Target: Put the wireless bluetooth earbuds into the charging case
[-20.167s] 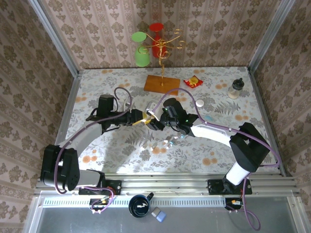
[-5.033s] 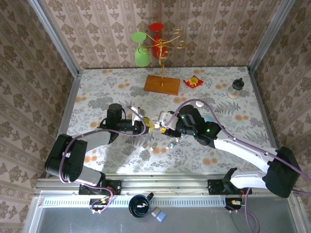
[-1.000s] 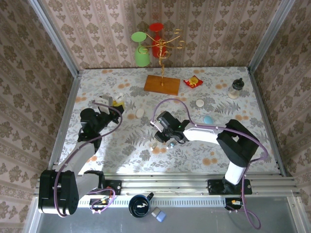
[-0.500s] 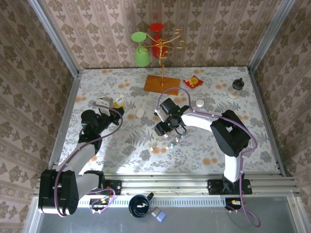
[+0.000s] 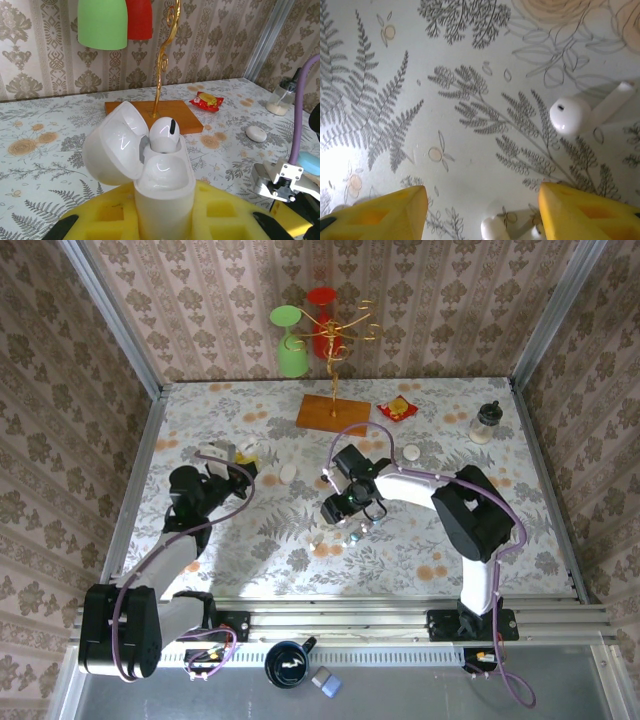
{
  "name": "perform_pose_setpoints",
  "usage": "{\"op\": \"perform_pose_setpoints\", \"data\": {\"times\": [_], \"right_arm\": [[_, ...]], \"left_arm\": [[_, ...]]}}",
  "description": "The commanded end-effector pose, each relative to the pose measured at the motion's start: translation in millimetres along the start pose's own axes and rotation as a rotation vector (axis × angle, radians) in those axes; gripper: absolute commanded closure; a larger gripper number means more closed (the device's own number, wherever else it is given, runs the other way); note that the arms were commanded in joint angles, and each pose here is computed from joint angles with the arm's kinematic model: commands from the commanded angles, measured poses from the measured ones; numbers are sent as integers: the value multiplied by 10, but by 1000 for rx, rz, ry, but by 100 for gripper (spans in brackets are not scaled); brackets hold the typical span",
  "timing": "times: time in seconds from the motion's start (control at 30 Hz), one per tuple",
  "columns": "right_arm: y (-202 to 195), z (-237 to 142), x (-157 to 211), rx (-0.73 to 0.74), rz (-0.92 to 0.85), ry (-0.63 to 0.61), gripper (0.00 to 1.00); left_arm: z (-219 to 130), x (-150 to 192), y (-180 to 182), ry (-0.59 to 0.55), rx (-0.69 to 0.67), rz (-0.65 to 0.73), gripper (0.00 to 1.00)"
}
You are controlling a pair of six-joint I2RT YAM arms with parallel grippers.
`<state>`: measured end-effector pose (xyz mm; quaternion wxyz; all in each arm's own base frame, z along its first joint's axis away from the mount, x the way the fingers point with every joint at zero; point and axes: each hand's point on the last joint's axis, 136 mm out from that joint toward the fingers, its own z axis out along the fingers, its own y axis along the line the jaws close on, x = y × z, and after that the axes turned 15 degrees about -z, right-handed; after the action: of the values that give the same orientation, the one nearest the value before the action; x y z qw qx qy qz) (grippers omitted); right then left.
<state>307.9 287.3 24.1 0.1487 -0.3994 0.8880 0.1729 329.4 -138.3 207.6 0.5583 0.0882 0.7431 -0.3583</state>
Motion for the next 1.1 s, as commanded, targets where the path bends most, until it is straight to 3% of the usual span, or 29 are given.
{"op": "perform_pose_setpoints", "data": {"times": [0.0, 0.27, 0.67, 0.87, 1.07], "right_arm": [[140, -13, 412, -66, 74, 111, 37], [295, -80, 549, -125, 108, 101, 38], [639, -234, 336, -311, 93, 0, 36], [467, -436, 106, -212, 41, -125, 38], [201, -386, -4, -199, 41, -99, 43]], "left_arm": [[33, -63, 3, -24, -1, 30, 100], [71, -88, -34, -24, 25, 35, 100], [95, -60, -43, -14, 34, 34, 100], [91, -63, -74, -9, 49, 38, 100], [101, -17, -133, -5, 88, 64, 100]]}}
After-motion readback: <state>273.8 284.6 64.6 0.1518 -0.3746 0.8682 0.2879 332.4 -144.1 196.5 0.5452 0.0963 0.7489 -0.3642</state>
